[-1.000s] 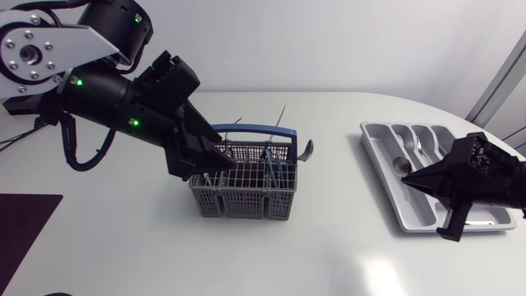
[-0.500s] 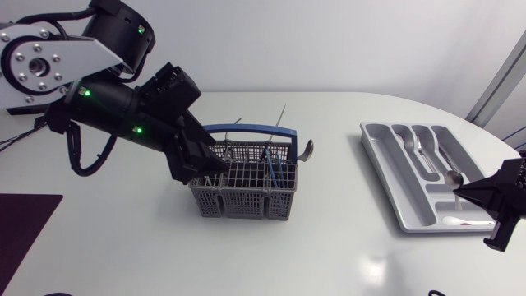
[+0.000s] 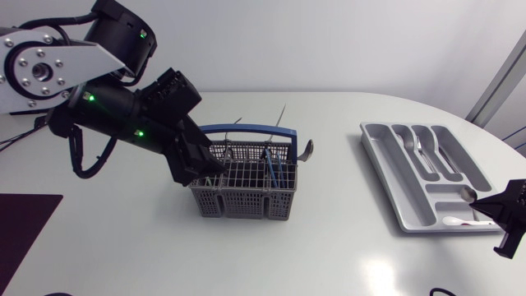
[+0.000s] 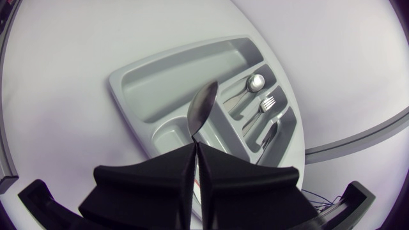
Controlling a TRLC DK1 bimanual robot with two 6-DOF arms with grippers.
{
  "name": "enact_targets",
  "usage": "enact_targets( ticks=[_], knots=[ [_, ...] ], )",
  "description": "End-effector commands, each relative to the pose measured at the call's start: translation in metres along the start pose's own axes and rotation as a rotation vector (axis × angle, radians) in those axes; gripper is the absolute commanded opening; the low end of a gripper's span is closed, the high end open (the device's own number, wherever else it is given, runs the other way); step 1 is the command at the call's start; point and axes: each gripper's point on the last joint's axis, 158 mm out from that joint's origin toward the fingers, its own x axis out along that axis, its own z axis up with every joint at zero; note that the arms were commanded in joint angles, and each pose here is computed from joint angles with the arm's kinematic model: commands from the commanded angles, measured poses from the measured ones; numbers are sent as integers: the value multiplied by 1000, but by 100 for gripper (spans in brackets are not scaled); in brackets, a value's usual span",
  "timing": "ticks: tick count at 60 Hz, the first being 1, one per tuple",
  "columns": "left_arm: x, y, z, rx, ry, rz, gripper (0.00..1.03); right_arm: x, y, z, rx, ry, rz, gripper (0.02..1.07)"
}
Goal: Sort the cutlery from the basket into the organizer compartments.
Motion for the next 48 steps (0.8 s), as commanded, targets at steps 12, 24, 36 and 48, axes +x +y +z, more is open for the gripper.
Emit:
enact_targets(
  ticks=[12, 24, 36, 48],
  knots=[
    [-1, 1, -7, -8, 16, 27, 85, 22, -17, -41, -9, 73, -18, 8],
    [-2, 2, -11, -10, 19, 36, 85, 33, -29, -65, -16, 146, -42, 8],
    [-4, 1, -11, -9, 16, 36, 85, 42, -22, -71, -23, 181, -19, 8],
    [-5, 2, -14, -10, 19, 43, 85, 49, -8, -69, -29, 183, 17, 28]
  ],
)
